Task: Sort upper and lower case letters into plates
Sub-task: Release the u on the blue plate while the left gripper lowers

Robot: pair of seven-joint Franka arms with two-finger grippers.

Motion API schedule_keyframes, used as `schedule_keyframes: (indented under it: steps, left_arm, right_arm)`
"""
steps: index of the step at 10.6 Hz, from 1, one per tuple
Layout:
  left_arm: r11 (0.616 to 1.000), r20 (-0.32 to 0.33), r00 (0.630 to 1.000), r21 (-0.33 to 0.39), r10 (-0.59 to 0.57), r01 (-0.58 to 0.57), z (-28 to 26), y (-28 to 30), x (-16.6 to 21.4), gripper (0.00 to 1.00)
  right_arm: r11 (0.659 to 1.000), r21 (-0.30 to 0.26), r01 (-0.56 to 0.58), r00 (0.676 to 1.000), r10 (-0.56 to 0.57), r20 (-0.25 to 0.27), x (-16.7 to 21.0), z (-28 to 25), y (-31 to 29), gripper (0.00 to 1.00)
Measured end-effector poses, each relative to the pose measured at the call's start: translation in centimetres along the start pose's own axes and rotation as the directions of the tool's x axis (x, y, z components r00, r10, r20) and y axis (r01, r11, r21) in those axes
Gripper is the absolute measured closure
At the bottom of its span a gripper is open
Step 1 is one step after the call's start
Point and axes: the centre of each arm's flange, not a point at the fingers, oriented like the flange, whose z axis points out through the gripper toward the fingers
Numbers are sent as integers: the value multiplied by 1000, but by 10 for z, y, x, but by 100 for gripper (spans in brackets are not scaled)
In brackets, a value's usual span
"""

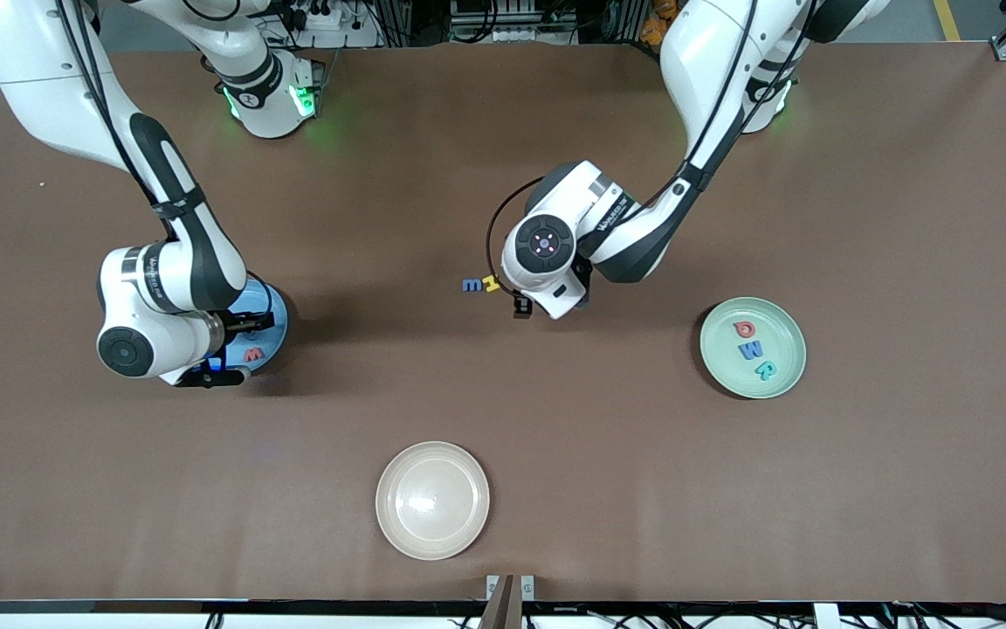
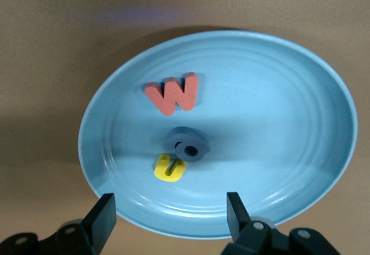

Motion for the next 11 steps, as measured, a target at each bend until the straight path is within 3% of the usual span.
schedule_keyframes:
  steps: [8, 11]
  left_arm:
    - [988, 27, 990, -57, -142, 143, 54, 1, -33, 0]
    - [989, -26, 991, -69, -134, 132, 84, -19, -49, 0]
  right_arm:
    - [1000, 1, 0, 1000, 0, 0, 0, 0, -1, 14]
    - [1000, 2, 0, 1000, 0, 0, 0, 0, -1, 14]
